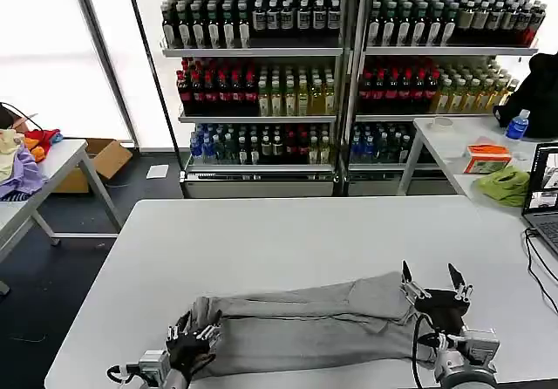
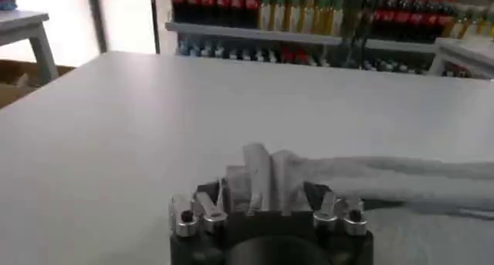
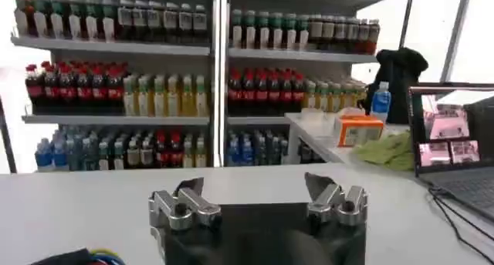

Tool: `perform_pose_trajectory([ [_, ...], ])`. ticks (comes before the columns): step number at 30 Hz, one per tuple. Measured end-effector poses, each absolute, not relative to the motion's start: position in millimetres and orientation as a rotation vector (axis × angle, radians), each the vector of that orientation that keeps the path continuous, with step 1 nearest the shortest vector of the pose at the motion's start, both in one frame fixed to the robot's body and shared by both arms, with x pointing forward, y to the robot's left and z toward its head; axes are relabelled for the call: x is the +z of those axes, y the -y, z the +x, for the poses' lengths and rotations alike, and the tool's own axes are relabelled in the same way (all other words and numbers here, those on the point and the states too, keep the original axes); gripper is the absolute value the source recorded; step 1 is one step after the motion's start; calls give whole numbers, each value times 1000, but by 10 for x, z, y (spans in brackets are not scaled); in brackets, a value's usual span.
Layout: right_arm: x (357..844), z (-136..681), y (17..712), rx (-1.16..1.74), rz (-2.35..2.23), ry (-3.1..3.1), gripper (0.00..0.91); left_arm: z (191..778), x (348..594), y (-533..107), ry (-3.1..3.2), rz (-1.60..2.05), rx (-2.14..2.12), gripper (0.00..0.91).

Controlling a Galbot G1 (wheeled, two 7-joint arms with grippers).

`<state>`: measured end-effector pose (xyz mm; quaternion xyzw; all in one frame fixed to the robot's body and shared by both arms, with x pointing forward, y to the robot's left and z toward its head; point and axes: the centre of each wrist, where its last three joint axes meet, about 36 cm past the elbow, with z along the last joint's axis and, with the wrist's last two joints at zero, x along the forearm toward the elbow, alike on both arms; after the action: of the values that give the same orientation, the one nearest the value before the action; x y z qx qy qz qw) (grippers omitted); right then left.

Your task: Fold and organize the clothes.

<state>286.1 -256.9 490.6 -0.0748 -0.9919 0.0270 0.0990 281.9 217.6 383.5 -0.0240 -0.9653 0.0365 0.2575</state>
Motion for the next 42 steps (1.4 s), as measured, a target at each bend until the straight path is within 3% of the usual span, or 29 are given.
perform_pose_trajectory([
  [12,4986,2917,2597,61,-238,2954,907,2801,3715,-2173,2630,-75,117,0],
  [20,5007,2972,2602,57,-244,2956,907,2863,3784,-2320,2674,-42,103,0],
  [24,5029,3001,2580,52,-240,2961,907,2943,3932,-2584,2717,20,79,0],
  [30,5058,3037,2538,45,-224,2971,907,3044,4234,-3522,2761,220,-69,0],
  [36,5063,3049,2475,35,-213,2974,907,3065,4727,-4434,2779,383,-257,0],
  [42,5093,3010,2458,26,-223,2979,907,3109,5058,-4535,2815,377,-346,0],
])
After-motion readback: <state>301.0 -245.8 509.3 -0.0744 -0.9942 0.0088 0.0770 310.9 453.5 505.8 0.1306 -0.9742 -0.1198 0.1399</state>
